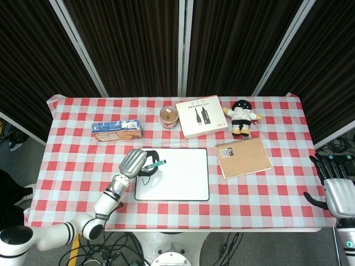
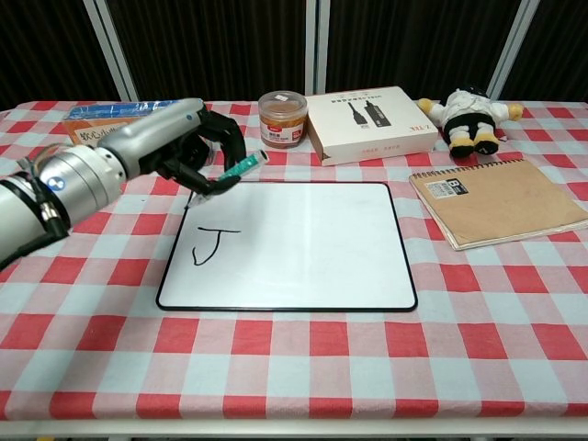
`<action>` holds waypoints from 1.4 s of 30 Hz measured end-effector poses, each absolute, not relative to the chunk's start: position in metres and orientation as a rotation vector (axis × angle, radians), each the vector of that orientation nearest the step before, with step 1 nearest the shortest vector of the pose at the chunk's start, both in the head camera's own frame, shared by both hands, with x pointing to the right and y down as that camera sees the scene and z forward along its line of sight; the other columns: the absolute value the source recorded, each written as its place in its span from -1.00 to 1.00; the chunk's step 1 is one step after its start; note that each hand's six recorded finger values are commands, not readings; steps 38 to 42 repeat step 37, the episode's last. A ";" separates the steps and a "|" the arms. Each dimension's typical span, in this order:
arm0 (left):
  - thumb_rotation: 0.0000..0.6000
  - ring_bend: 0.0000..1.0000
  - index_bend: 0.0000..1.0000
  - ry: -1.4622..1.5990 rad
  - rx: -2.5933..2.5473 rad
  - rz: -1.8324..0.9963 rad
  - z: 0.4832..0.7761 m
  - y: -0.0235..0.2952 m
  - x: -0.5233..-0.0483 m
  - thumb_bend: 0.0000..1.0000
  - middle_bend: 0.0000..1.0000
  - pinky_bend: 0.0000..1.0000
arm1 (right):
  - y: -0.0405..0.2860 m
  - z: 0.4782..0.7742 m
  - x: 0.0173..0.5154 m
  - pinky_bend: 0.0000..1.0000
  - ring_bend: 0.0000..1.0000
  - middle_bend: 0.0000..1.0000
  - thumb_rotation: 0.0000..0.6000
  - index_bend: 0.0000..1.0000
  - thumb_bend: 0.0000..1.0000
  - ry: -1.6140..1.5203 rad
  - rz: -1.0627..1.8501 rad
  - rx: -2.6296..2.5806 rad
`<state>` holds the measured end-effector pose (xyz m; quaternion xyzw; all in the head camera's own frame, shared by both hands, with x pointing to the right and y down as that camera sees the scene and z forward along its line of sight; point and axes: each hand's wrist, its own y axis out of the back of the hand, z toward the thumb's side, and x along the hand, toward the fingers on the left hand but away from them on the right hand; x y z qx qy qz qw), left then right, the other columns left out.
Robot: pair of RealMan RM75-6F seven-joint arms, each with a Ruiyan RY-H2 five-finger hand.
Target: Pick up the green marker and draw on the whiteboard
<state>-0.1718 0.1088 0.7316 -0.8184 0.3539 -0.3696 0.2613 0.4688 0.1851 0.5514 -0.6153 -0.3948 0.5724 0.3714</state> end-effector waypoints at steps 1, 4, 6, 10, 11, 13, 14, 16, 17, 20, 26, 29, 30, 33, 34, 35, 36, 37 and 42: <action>1.00 0.56 0.08 0.945 -2.177 -1.019 0.730 0.104 -0.180 -0.08 0.09 0.79 | 0.184 0.551 0.468 -1.00 -1.00 -0.94 1.00 -1.00 -0.81 -1.012 1.464 -1.579; 1.00 0.56 0.05 0.885 -2.066 -1.096 0.731 0.095 -0.198 -0.08 0.04 0.75 | 0.184 0.553 0.467 -1.00 -1.00 -0.94 1.00 -1.00 -0.81 -1.012 1.462 -1.587; 1.00 0.55 0.02 0.833 -1.989 -1.163 0.734 0.092 -0.211 -0.08 0.00 0.71 | 0.185 0.555 0.466 -1.00 -1.00 -0.94 1.00 -1.00 -0.81 -1.013 1.461 -1.592; 1.00 0.51 -0.07 0.700 -1.811 -1.346 0.745 0.087 -0.242 -0.07 -0.06 0.69 | 0.186 0.557 0.465 -1.00 -1.00 -0.94 1.00 -1.00 -0.81 -1.015 1.459 -1.599; 1.00 0.50 -0.10 0.674 -1.779 -1.387 0.748 0.087 -0.248 -0.07 -0.08 0.68 | 0.186 0.557 0.465 -1.00 -1.00 -0.94 1.00 -1.00 -0.81 -1.015 1.457 -1.600; 1.00 0.45 -0.30 0.620 -1.718 -1.476 0.754 0.087 -0.262 -0.10 -0.19 0.61 | 0.186 0.556 0.465 -1.00 -1.00 -0.94 1.00 -1.00 -0.81 -1.015 1.456 -1.599; 1.00 0.40 -0.46 0.599 -1.699 -1.511 0.756 0.088 -0.267 -0.12 -0.29 0.56 | 0.187 0.555 0.466 -1.00 -1.00 -0.94 1.00 -1.00 -0.81 -1.015 1.456 -1.597; 1.00 0.32 -0.71 0.562 -1.674 -1.576 0.759 0.091 -0.275 -0.22 -0.45 0.49 | 0.187 0.553 0.467 -1.00 -1.00 -0.94 1.00 -1.00 -0.81 -1.020 1.455 -1.591; 1.00 0.30 -0.77 0.554 -1.673 -1.594 0.759 0.092 -0.277 -0.30 -0.50 0.47 | 0.187 0.552 0.468 -1.00 -1.00 -0.94 1.00 -1.00 -0.81 -1.023 1.455 -1.587; 1.00 0.22 -0.83 0.564 -1.678 -1.607 0.751 0.096 -0.274 -0.49 -0.60 0.45 | 0.187 0.548 0.470 -1.00 -1.00 -0.94 1.00 -1.00 -0.82 -1.034 1.456 -1.573; 1.00 -0.28 -0.80 0.717 -1.636 -1.565 0.703 0.091 -0.290 -0.60 -0.62 0.24 | 0.188 0.539 0.477 -1.00 -1.00 -0.94 1.00 -1.00 -0.81 -1.046 1.467 -1.542; 1.00 -0.54 -0.70 0.813 -1.607 -1.547 0.674 0.087 -0.319 -0.74 -0.59 -0.22 | 0.188 0.535 0.480 -1.00 -1.00 -0.93 1.00 -1.00 -0.81 -1.049 1.470 -1.533; 1.00 -0.58 -0.68 0.842 -1.609 -1.538 0.667 0.087 -0.328 -0.76 -0.59 -0.31 | 0.188 0.534 0.480 -1.00 -1.00 -0.93 1.00 -1.00 -0.81 -1.051 1.470 -1.536; 1.00 -0.66 -0.67 0.964 -1.627 -1.500 0.646 0.095 -0.355 -0.81 -0.60 -0.54 | 0.189 0.532 0.479 -1.00 -1.00 -0.93 1.00 -1.00 -0.81 -1.058 1.454 -1.552; 1.00 -0.69 -0.67 1.012 -1.618 -1.488 0.636 0.101 -0.371 -0.81 -0.60 -0.59 | 0.189 0.530 0.477 -1.00 -1.00 -0.93 1.00 -1.00 -0.81 -1.058 1.442 -1.557; 1.00 -0.69 -0.67 1.044 -1.603 -1.482 0.627 0.106 -0.384 -0.81 -0.60 -0.60 | 0.189 0.529 0.476 -1.00 -1.00 -0.93 1.00 -1.00 -0.81 -1.058 1.431 -1.559; 1.00 -0.69 -0.67 1.070 -1.585 -1.478 0.619 0.113 -0.397 -0.81 -0.60 -0.61 | 0.189 0.528 0.475 -1.00 -1.00 -0.93 1.00 -1.00 -0.81 -1.059 1.422 -1.561; 1.00 -0.69 -0.66 1.098 -1.555 -1.482 0.609 0.124 -0.413 -0.81 -0.60 -0.62 | 0.190 0.528 0.473 -1.00 -1.00 -0.93 1.00 -1.00 -0.80 -1.062 1.415 -1.563; 1.00 -0.69 -0.66 1.098 -1.555 -1.482 0.609 0.124 -0.413 -0.81 -0.60 -0.62 | 0.190 0.528 0.473 -1.00 -1.00 -0.93 1.00 -1.00 -0.80 -1.062 1.415 -1.563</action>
